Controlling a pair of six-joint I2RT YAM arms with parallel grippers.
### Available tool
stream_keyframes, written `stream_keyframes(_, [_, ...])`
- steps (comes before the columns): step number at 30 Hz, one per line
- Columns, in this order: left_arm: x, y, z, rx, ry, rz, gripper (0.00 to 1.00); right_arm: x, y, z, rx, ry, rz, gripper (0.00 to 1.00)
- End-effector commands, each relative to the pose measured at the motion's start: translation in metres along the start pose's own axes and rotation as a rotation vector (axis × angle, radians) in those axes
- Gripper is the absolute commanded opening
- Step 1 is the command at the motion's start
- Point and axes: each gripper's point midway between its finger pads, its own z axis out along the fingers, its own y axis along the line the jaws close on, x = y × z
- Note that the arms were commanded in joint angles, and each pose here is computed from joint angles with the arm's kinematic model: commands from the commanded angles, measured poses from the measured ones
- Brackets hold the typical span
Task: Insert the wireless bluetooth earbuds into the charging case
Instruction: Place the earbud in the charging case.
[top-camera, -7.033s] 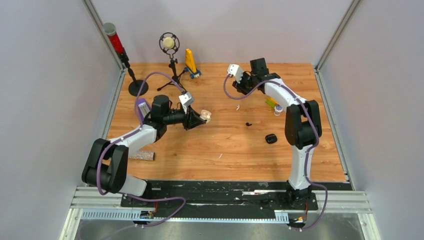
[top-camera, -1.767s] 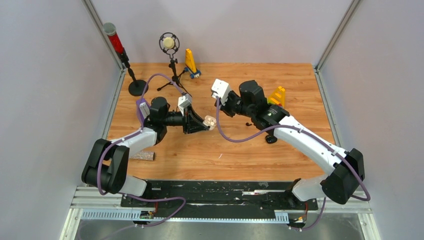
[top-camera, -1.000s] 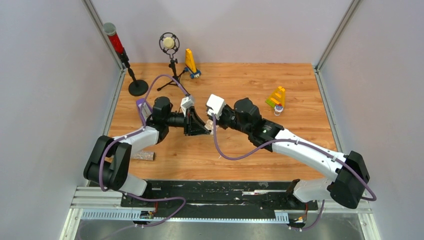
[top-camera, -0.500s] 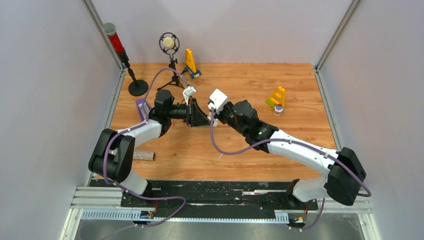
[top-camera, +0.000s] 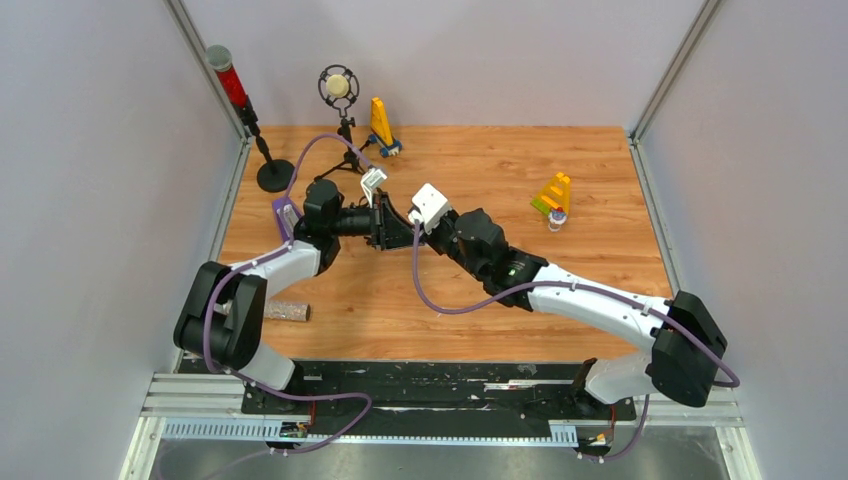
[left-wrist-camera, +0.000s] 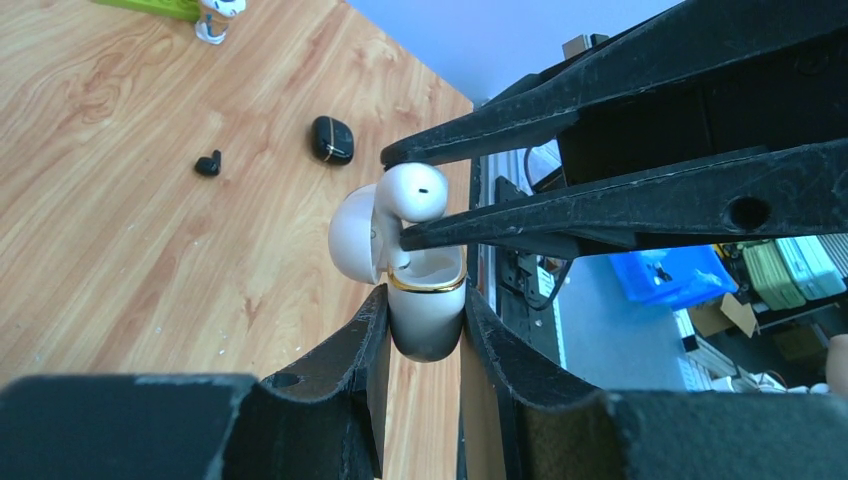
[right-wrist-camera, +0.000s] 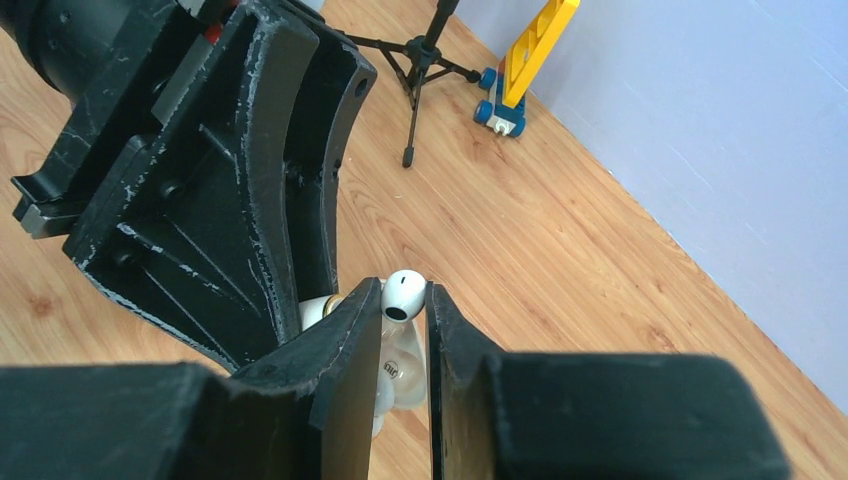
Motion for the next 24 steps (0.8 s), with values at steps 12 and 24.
stream_keyframes(12, [-0.015, -0.01, -0.006, -0.003, -0.049, 0.076, 0.11, -0.028, 0.001, 0.003, 0.027, -0.063, 0.013, 0.11])
stream_keyframes(24, [-0.017, -0.011, -0.008, -0.007, -0.056, 0.083, 0.11, -0.029, 0.011, 0.002, 0.003, -0.06, -0.003, 0.1])
